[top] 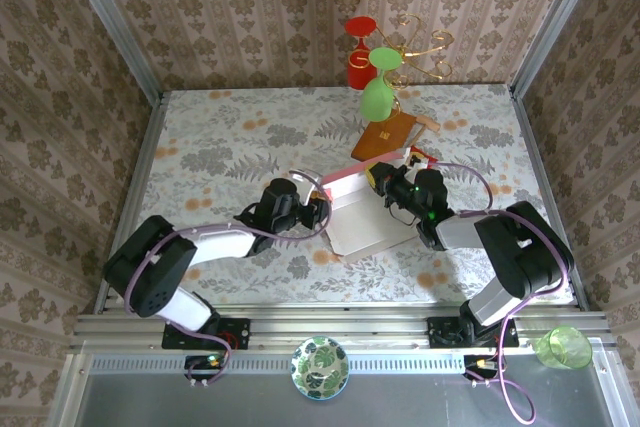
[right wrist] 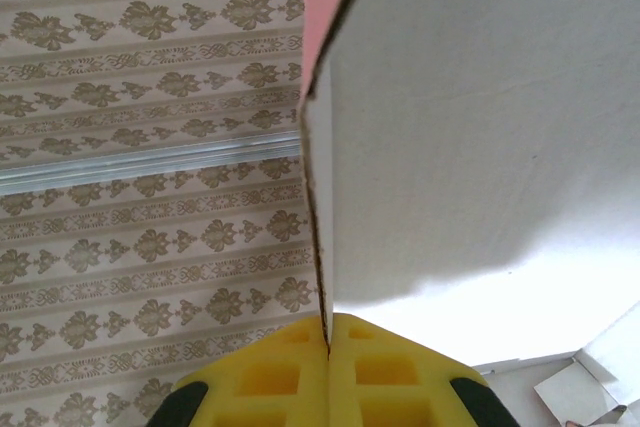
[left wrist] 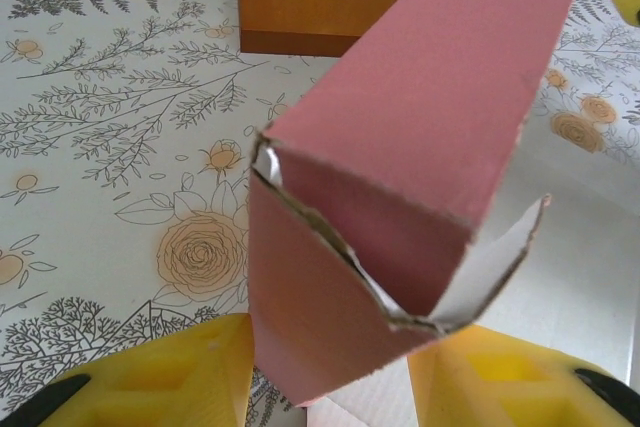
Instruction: Fold the paper box
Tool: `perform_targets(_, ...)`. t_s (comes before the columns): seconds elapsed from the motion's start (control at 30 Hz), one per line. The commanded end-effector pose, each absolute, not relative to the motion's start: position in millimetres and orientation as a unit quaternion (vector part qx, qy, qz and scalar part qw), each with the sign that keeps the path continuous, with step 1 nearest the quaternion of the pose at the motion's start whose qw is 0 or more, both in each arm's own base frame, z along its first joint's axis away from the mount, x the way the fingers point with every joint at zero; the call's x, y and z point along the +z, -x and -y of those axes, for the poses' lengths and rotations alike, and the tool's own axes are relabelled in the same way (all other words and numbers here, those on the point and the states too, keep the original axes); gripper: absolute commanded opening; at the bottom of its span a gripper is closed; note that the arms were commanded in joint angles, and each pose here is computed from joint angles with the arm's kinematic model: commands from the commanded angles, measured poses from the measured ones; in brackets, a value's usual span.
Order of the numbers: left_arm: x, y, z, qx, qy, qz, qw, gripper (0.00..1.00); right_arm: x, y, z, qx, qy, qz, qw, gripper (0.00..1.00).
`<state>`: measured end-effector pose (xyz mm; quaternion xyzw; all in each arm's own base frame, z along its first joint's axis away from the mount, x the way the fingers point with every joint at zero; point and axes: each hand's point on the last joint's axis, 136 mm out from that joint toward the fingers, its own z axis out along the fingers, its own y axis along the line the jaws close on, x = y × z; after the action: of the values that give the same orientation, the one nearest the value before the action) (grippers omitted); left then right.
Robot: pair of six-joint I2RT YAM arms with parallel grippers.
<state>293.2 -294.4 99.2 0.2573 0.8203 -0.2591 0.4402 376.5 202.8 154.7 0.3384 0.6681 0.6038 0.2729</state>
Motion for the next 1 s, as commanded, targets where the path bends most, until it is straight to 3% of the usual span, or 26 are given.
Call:
perform_targets(0.0, 113, -306, 302, -0.244, -0.259, -0.808, 0.469, 0.45, 150, -377, -205, 0.602, -0.339, -0.674, 0.261, 0.00)
perform_targets(0.8, 90, -328, 305, -0.174, -0.233, -0.834, 0.468, 0.24, 138, -389, -209, 0.598, -0.351, -0.674, 0.253, 0.00)
perform_targets(0.97, 85, -334, 305, -0.148, -0.233, -0.842, 0.464, 0.15, 137, -389, -209, 0.598, -0.355, -0.673, 0.253, 0.00)
